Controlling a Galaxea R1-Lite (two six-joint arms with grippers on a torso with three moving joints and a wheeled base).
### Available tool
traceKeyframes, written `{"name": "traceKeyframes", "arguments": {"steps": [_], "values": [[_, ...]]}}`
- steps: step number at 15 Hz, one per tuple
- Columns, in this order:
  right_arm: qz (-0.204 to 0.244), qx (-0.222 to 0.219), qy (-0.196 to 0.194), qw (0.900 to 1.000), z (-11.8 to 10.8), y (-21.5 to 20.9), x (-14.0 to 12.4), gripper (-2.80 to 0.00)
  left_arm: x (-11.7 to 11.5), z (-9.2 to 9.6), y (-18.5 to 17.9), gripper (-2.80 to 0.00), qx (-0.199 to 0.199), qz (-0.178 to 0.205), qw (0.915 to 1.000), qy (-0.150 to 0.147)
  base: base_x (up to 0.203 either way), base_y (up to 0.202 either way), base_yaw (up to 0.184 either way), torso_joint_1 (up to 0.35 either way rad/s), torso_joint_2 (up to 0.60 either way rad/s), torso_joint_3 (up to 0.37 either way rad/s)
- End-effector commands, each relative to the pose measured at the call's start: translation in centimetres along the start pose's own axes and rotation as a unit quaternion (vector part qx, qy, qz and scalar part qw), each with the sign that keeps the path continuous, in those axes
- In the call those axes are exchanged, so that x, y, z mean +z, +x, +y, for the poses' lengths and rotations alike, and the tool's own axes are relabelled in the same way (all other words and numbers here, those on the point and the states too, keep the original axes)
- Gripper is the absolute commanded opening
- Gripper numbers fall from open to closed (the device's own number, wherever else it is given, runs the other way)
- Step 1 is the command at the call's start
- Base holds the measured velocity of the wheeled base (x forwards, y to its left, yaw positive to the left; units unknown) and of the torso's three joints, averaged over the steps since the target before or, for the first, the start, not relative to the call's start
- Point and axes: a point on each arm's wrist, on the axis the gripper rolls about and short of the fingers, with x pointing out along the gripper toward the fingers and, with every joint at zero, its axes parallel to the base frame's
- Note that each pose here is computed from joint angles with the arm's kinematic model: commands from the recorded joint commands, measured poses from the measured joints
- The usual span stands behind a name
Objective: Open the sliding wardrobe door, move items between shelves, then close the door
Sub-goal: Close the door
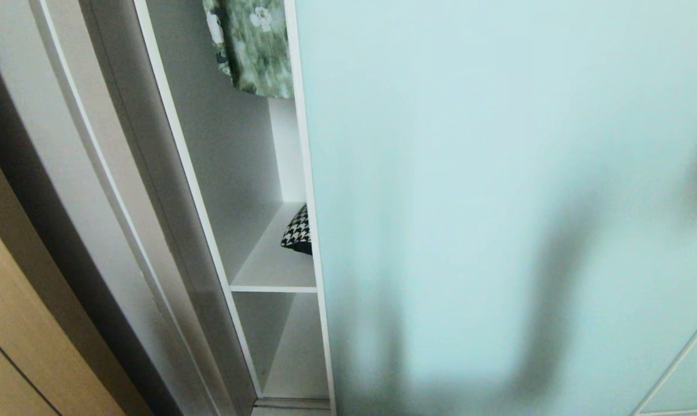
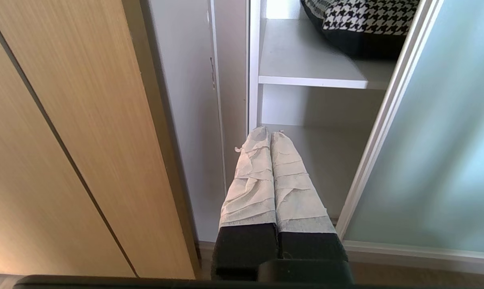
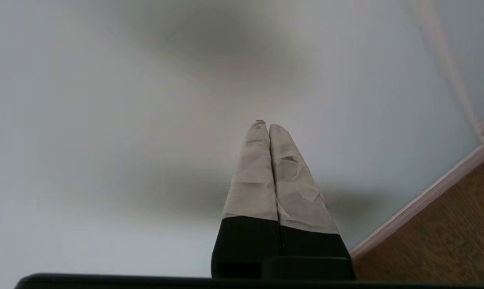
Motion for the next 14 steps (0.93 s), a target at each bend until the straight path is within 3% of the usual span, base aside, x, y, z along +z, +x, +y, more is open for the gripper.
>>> {"name": "traceKeyframes", "arguments": {"steps": [1, 5, 9, 12, 14], "values": [[-0.004, -0.033, 0.059, 0.998, -5.2, 1.6, 2.6, -2.80, 0.0, 0.0, 0.0, -2.80, 0.000, 0.000, 1.0000, 0.000, 0.000, 0.000, 0.000, 0.000, 0.00, 0.000], [-0.015, -0.022, 0.097, 0.995, -11.7, 4.0, 7.9, -2.80, 0.0, 0.0, 0.0, -2.80, 0.000, 0.001, 1.0000, 0.000, 0.000, 0.000, 0.000, 0.000, 0.00, 0.000], [-0.010, -0.014, 0.102, 0.995, -16.7, 9.2, 12.6, -2.80, 0.0, 0.0, 0.0, -2.80, 0.000, 0.000, 1.0000, 0.000, 0.000, 0.000, 0.000, 0.000, 0.00, 0.000], [0.011, 0.024, 0.080, 0.996, -17.0, 13.9, 14.9, -2.80, 0.0, 0.0, 0.0, -2.80, 0.001, 0.000, 1.0000, 0.000, 0.000, 0.000, 0.000, 0.000, 0.00, 0.000], [0.054, 0.061, 0.079, 0.994, -16.1, 16.6, 14.3, -2.80, 0.0, 0.0, 0.0, -2.80, 0.001, 0.001, 1.0000, 0.000, 0.000, 0.000, 0.000, 0.000, 0.00, 0.000]]}}
